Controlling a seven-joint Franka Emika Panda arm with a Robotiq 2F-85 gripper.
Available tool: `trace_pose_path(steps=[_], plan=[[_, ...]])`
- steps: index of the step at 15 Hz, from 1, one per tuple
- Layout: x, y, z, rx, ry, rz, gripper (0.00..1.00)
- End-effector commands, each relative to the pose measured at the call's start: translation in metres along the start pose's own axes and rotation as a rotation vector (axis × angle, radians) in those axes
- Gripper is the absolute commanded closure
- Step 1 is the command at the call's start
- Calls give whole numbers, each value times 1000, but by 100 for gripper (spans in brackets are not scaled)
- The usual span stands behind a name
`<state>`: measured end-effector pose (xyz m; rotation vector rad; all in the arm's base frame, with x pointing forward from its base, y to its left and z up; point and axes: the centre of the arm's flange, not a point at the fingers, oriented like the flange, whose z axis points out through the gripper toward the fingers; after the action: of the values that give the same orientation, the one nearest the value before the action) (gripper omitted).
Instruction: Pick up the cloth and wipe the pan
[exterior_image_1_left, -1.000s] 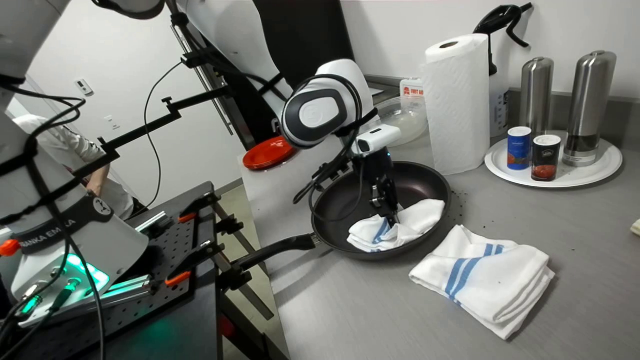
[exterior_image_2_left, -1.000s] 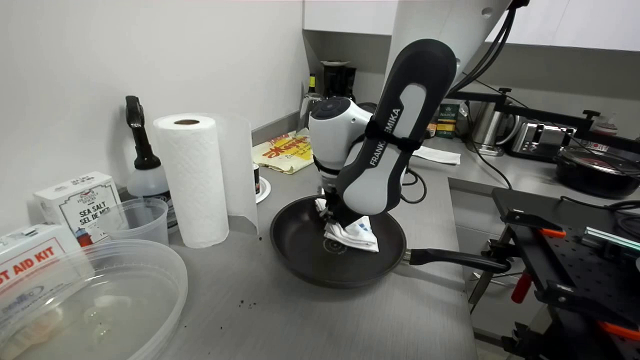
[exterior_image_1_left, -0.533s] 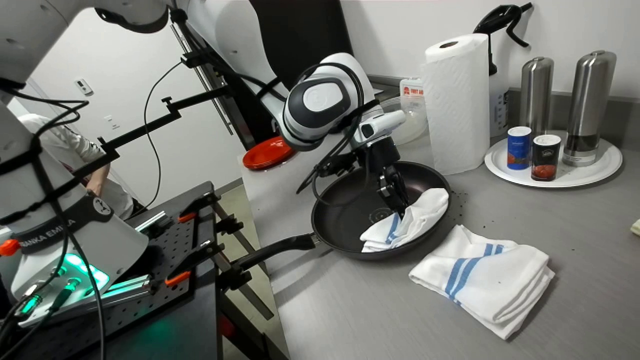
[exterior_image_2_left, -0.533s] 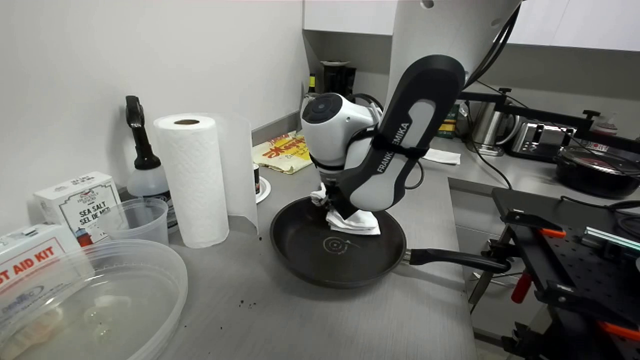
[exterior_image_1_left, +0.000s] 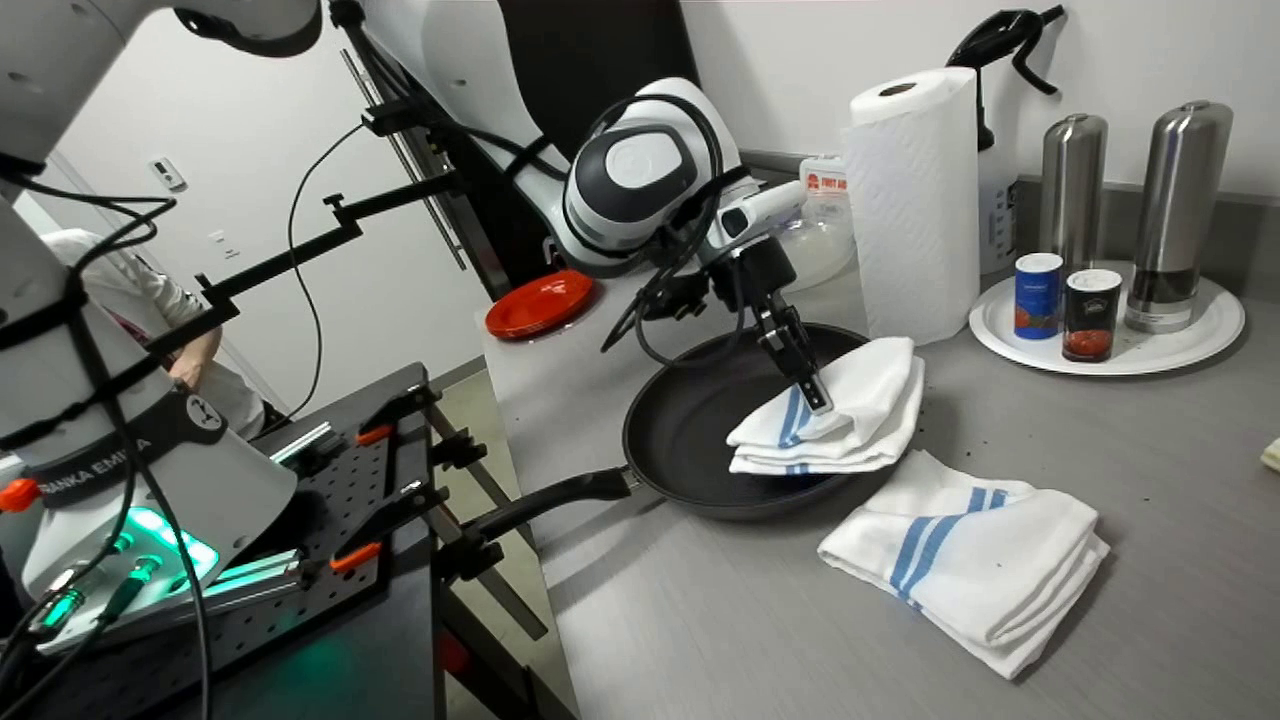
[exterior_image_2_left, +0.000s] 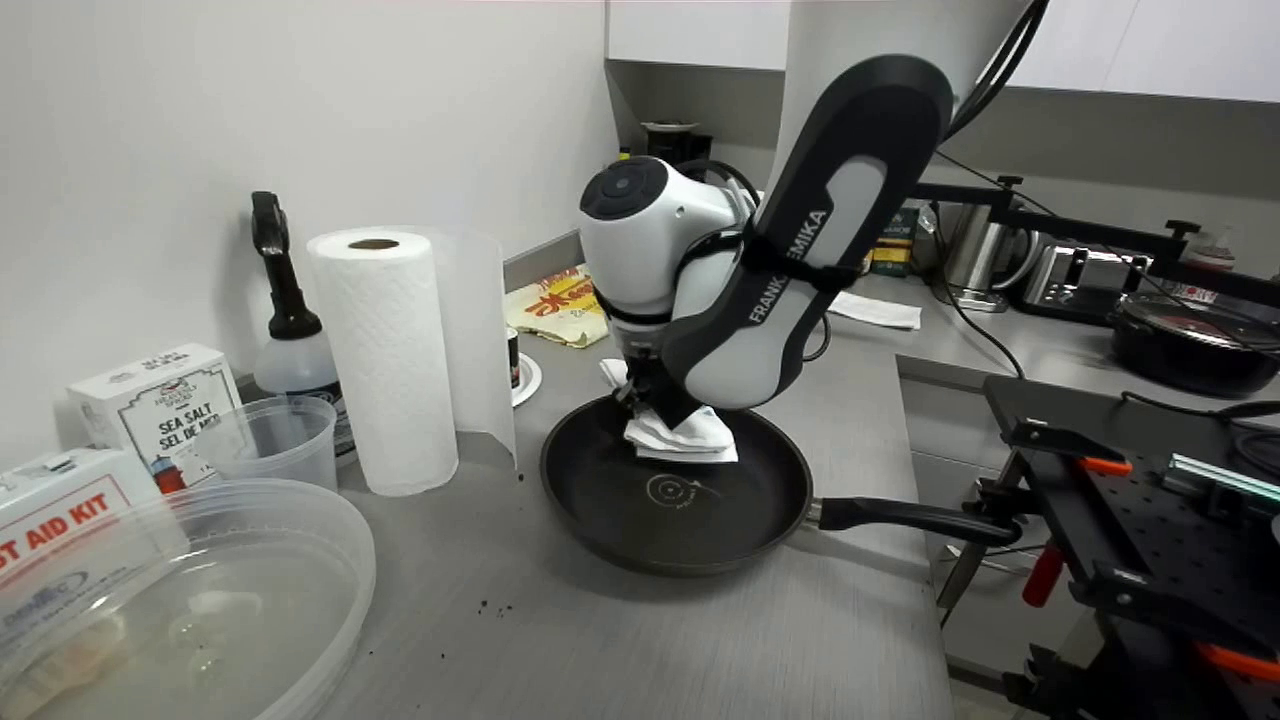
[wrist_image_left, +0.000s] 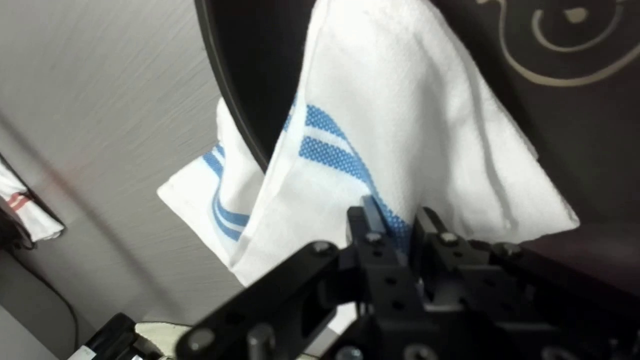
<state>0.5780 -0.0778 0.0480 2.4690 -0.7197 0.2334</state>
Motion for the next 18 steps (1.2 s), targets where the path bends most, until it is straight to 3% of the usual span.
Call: trace_pose_path(steps=[1, 5, 9, 18], plan=[[15, -3, -56, 177, -28, -54, 96], [25, -23, -120, 357, -41, -107, 96], [4, -65, -165, 504, -104, -183, 96], [-105, -165, -173, 580, -278, -373, 96]])
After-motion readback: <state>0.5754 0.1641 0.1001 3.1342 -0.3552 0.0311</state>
